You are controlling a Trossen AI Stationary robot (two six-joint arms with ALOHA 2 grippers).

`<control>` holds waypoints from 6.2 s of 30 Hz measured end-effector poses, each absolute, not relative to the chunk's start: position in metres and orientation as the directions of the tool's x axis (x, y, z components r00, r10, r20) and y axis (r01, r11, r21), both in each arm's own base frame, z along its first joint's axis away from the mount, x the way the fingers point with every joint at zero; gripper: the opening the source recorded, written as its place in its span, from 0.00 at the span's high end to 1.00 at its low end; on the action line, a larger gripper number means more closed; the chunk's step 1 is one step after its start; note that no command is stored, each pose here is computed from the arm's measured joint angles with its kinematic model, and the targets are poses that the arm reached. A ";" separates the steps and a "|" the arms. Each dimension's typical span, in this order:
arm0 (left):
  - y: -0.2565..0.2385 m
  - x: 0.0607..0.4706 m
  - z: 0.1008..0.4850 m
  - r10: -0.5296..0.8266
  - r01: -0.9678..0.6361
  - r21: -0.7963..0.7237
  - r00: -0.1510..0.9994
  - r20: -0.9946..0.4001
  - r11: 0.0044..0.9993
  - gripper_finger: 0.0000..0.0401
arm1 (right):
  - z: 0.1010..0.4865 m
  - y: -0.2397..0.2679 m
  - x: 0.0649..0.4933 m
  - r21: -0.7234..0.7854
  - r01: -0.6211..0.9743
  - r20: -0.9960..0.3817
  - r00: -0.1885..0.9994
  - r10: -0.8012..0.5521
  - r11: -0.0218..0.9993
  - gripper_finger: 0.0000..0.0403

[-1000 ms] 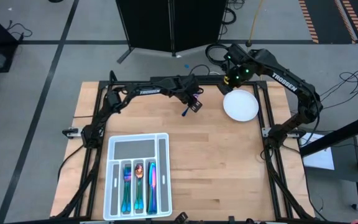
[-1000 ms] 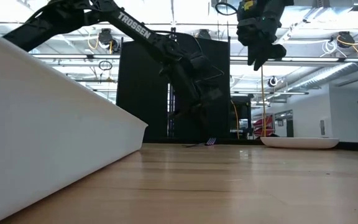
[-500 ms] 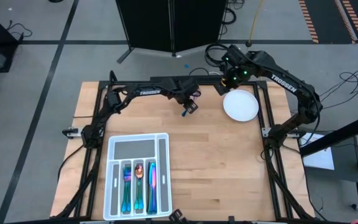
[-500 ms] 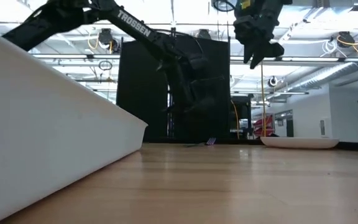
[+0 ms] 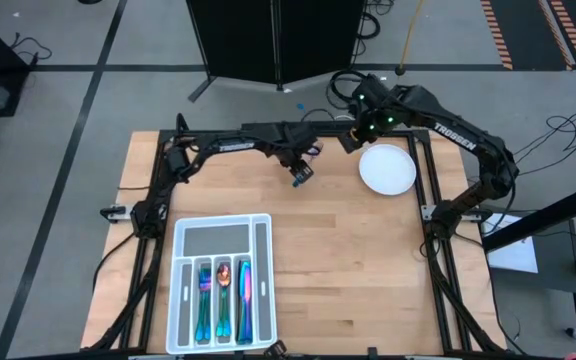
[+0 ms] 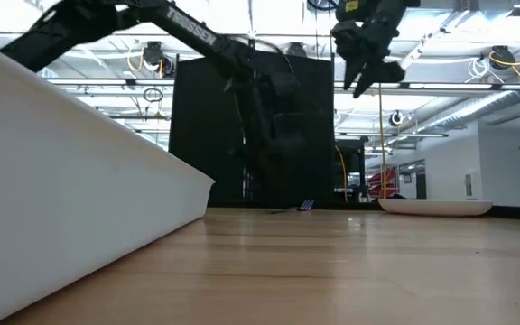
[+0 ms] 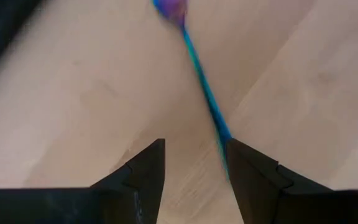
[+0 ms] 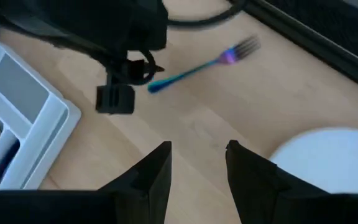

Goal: Sort silverware
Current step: Put the iridescent fork into the cutlery tray

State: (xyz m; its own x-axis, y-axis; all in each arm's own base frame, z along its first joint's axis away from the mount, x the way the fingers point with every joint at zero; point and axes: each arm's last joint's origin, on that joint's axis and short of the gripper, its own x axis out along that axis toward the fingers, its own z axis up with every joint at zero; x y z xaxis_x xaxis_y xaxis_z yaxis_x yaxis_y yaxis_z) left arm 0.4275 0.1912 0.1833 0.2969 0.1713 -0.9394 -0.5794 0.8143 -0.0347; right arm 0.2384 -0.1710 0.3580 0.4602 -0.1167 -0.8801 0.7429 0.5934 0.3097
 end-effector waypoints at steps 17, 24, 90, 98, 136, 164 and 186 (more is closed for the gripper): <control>0.251 0.256 0.335 0.466 -0.735 0.261 0.085 -0.881 0.626 0.58 | 0.259 -0.191 0.283 0.587 0.775 -0.717 0.632 -0.295 0.233 0.65; 0.251 0.206 0.369 0.462 -0.808 0.106 0.218 -0.860 0.579 0.58 | 0.206 -0.184 0.319 0.467 0.871 -0.783 0.487 -0.388 0.152 0.65; 0.231 0.219 0.376 0.409 -0.669 0.105 0.316 -0.856 0.736 0.58 | 0.134 -0.184 0.365 0.003 0.975 -0.961 0.064 -0.268 0.221 0.99; 0.228 0.221 0.375 0.312 -0.651 -0.033 0.407 -0.859 0.759 0.58 | 0.164 -0.169 0.362 0.042 0.964 -0.959 0.112 -0.259 0.261 1.00; 0.161 0.328 0.289 0.132 -0.261 -0.908 0.964 -0.230 0.327 0.58 | 0.351 -0.112 0.306 0.387 0.775 -0.668 0.609 -0.427 0.499 1.00; 0.138 0.342 0.293 0.210 -0.254 -0.887 0.960 -0.184 0.385 0.58 | 0.354 -0.098 0.315 0.463 0.648 -0.642 0.715 -0.275 0.604 1.00; 0.141 0.341 0.296 0.256 -0.259 -0.848 0.955 -0.153 0.462 0.99 | 0.365 -0.101 0.317 0.470 0.584 -0.556 0.778 -0.292 0.662 0.80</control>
State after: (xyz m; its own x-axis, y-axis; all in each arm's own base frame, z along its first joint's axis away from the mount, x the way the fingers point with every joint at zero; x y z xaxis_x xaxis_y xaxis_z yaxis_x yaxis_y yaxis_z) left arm 0.3411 0.1407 0.2963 0.9546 0.2557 -0.1527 -0.2595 0.4621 -0.8480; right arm 0.3167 -0.1009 0.3650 0.7783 -0.2917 -0.5560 0.5837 0.6623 0.4697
